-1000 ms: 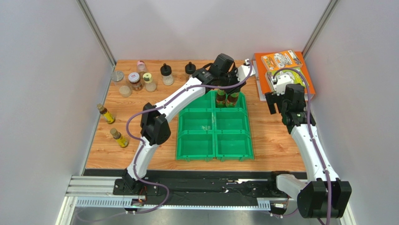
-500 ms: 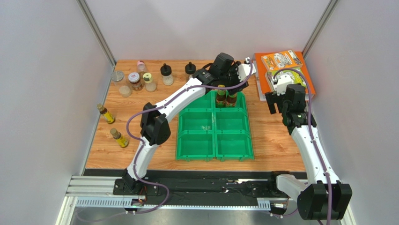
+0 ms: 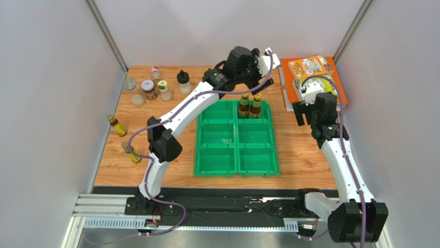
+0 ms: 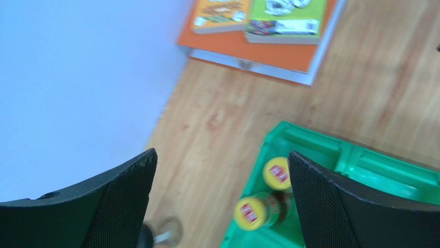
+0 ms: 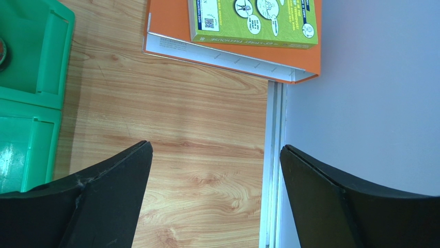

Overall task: Organize the condiment bottles
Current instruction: Place the bottle in the storage box, then pick up the bottle from the center of the board.

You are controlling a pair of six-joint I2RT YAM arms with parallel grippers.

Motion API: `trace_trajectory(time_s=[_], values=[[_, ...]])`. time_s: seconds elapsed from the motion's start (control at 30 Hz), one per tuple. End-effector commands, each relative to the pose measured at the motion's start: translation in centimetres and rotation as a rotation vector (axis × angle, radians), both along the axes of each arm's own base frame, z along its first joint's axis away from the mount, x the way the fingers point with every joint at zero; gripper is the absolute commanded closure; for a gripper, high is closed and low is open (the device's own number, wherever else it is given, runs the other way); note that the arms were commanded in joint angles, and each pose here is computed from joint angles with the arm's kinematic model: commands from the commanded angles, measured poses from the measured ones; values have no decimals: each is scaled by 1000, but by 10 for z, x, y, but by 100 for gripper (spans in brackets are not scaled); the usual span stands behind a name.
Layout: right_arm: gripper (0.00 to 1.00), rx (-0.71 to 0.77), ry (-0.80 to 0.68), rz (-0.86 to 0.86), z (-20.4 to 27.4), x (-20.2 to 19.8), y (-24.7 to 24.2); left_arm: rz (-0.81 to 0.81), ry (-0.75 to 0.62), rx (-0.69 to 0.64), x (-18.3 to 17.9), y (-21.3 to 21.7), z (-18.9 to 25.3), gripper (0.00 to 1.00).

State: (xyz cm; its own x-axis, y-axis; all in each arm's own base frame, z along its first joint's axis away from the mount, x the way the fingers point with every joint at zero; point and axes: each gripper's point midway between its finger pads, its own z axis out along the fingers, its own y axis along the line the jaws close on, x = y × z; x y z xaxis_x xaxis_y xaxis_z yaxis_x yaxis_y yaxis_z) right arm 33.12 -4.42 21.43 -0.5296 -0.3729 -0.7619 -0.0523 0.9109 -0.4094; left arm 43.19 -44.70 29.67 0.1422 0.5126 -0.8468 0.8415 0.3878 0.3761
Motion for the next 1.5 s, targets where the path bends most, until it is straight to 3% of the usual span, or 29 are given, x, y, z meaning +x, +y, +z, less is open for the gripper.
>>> trace_trajectory(time_s=[0.0, 0.17, 0.3, 0.43, 0.73, 0.97, 1.47], values=[[3, 21, -60, 6, 19, 2, 3, 232, -238, -129, 14, 90, 137, 1], [2, 35, -55, 21, 18, 3, 6, 442, -154, -118, 66, 197, 115, 1], [2, 42, -51, 26, 17, 3, 8, 463, -56, -80, 105, 234, 67, 1], [2, 42, -43, 22, 15, 3, 8, 407, 25, 26, 139, 226, -2, 1], [2, 22, -19, 3, 7, 6, 3, 346, 127, 48, 170, 201, -79, 1], [3, 17, -6, -4, 3, 8, 1, 335, 176, 44, 170, 196, -109, 0], [3, 19, 9, 6, -1, 8, 3, 412, 169, 11, 192, 208, -125, 1]])
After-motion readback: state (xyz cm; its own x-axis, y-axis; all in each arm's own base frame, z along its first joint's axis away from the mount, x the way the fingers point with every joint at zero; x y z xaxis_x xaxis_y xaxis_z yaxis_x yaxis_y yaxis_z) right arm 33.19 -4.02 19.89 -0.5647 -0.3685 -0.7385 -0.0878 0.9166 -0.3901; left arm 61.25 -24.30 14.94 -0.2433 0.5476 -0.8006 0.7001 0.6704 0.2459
